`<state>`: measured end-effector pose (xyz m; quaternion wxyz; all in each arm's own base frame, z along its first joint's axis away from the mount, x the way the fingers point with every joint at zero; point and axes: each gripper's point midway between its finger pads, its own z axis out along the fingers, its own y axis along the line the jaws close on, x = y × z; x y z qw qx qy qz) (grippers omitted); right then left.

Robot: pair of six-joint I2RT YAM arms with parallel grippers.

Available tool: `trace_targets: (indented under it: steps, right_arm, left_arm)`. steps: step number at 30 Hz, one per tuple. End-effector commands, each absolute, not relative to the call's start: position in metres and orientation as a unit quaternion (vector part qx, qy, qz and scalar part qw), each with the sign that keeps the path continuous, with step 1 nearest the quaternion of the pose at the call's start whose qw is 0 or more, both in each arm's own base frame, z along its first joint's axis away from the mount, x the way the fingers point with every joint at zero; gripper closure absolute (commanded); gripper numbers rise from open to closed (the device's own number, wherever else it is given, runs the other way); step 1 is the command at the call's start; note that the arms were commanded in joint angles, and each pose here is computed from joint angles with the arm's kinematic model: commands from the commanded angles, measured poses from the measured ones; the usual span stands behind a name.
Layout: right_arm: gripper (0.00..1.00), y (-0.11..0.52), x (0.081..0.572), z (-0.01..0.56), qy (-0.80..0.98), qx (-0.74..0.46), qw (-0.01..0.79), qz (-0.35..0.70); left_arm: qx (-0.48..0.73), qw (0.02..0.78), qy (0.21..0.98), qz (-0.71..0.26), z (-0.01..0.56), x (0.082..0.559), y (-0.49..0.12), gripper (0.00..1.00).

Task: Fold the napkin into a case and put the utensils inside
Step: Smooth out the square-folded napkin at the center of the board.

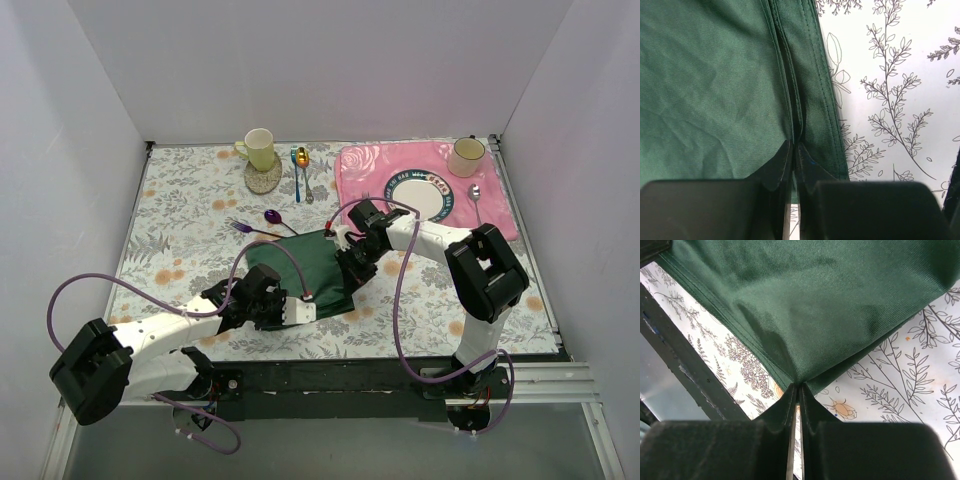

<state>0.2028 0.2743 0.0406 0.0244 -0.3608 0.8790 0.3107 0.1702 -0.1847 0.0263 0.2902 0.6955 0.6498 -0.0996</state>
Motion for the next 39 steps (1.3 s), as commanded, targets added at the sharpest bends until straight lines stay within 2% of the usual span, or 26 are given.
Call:
trace_targets:
  steps: [1,20,34,36,37,39]
  right_arm:
    - [0.99,0.284,0.206,0.055,0.869,-0.369,0.03,0.327]
    - [0.99,0.277,0.192,0.073,0.862,-0.379,0.014,0.337]
    - [0.99,0.272,0.19,0.057,0.868,-0.376,-0.005,0.324]
    - [0.91,0.272,0.19,0.057,0.869,-0.378,-0.009,0.321]
    - [0.88,0.271,0.191,0.056,0.868,-0.379,-0.011,0.319]
    - [0.63,0.268,0.19,0.061,0.866,-0.387,-0.012,0.316]
  left_arm:
    - [0.698,0.3,0.641,-0.104,0.034,0.17,-0.189,1.0]
    - [0.69,0.299,0.647,-0.129,0.066,0.16,-0.19,1.0]
    - [0.696,0.251,0.654,-0.157,0.046,0.143,-0.187,1.0]
    - [0.695,0.247,0.657,-0.155,0.042,0.143,-0.186,0.95]
    - [0.694,0.243,0.66,-0.153,0.042,0.143,-0.184,0.86]
    - [0.691,0.24,0.665,-0.154,0.045,0.142,-0.184,0.75]
